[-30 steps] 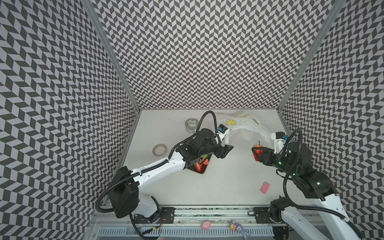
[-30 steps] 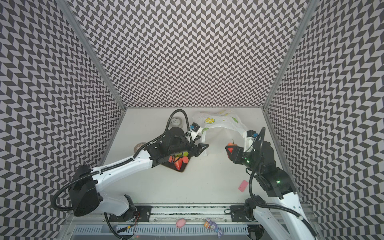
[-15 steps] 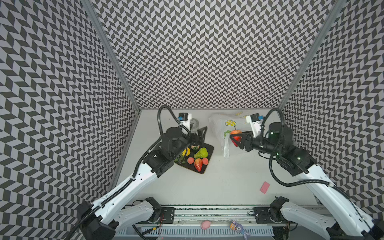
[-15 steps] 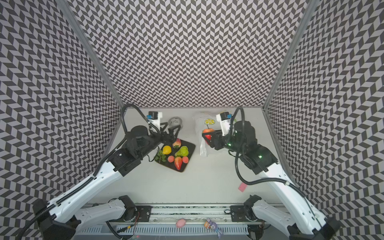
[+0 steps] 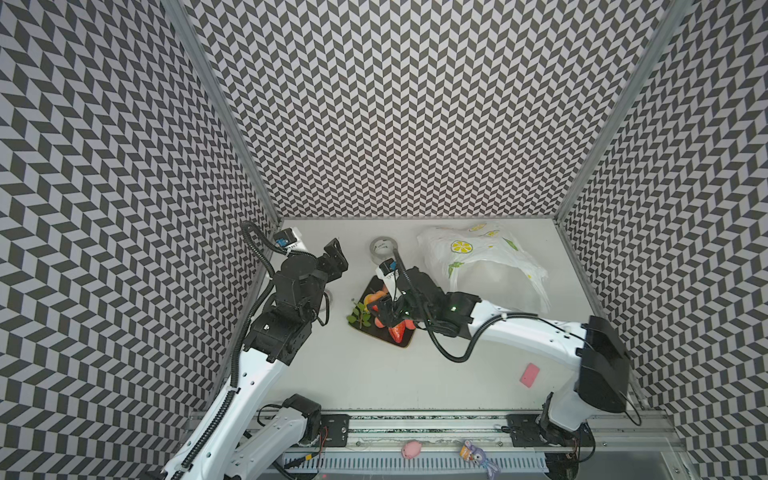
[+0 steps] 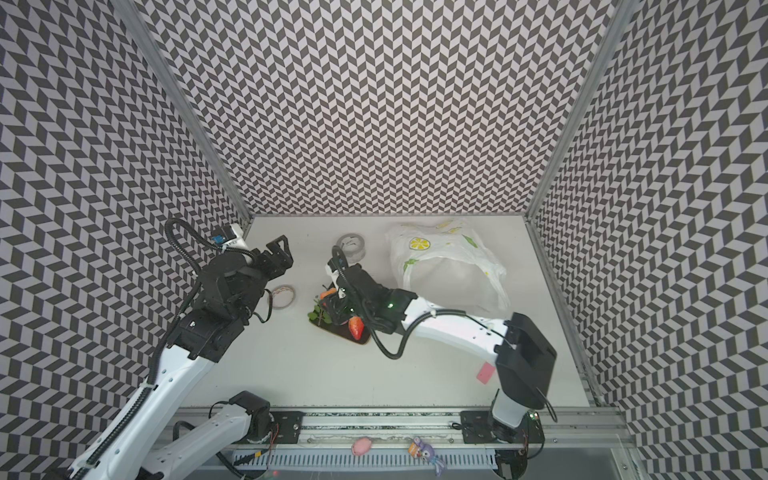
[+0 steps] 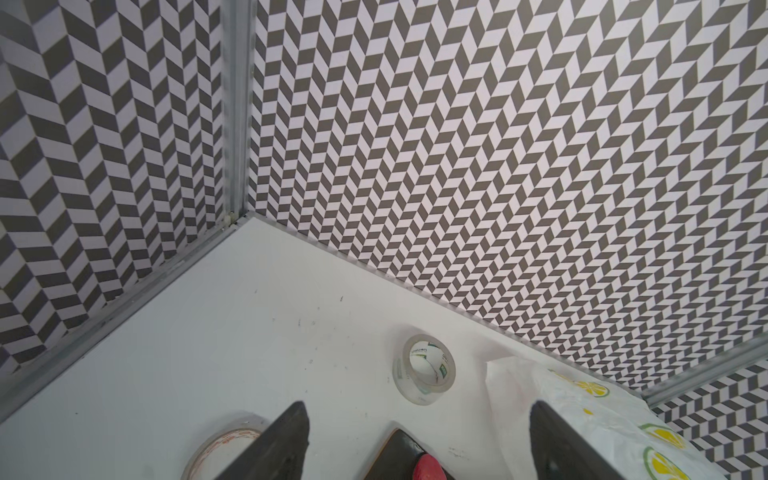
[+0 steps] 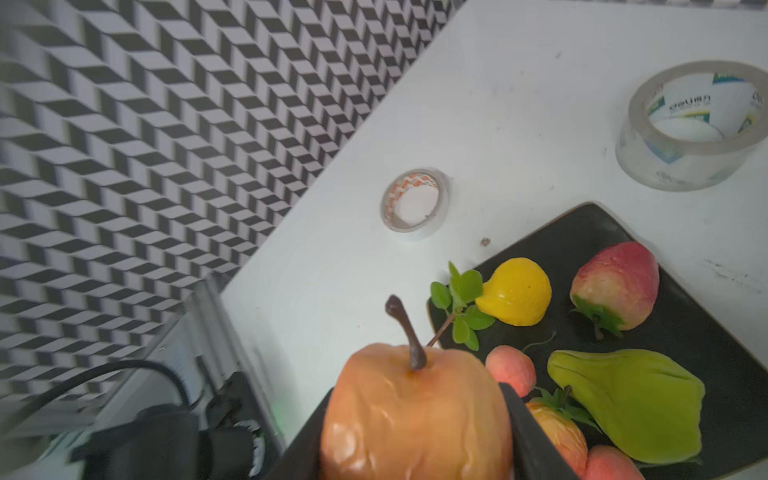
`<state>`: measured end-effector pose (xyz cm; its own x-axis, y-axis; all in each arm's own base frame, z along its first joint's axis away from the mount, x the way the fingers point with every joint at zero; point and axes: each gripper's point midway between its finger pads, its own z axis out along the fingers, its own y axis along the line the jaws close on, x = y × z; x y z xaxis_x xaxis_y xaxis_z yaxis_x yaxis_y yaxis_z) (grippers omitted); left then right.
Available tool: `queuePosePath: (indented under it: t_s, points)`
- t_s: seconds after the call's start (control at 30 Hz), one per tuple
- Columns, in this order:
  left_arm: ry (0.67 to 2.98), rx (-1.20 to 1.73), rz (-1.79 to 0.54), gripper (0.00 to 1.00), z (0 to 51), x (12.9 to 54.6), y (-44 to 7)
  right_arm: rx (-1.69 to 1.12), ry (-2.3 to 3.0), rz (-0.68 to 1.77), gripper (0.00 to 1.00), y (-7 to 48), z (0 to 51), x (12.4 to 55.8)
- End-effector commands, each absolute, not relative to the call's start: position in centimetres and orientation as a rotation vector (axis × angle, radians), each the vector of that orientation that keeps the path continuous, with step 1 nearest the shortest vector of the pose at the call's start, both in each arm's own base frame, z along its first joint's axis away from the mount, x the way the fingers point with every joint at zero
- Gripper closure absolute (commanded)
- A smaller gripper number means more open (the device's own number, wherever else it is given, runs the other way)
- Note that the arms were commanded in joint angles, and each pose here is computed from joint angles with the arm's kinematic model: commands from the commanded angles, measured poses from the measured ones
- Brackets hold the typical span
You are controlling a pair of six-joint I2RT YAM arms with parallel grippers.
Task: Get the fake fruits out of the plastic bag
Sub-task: 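Lift the pear out of the bag while the left gripper releases the bag, then lower the pear onto the black pad with the right gripper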
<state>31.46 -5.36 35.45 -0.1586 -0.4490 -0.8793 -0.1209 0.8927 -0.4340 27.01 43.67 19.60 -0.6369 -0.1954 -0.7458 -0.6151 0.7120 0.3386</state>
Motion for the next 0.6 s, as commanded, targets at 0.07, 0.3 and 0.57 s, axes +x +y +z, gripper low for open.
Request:
queuePosePath:
  t_s: [0.07,0.3,0.57]
  points:
    - [1.721,-0.480,-0.255,0.16,35.2,31.0,-4.2,-0.327,2.198,0.569,0.64,43.1,17.6,32.1]
    - [1.725,-0.473,-0.265,0.16,35.1,31.1,-4.4,-0.211,2.231,0.493,0.61,43.0,13.6,33.7]
    - [1.730,-0.456,-0.272,0.17,35.0,31.1,-4.8,-0.173,2.276,0.446,0.53,43.1,10.5,34.3]
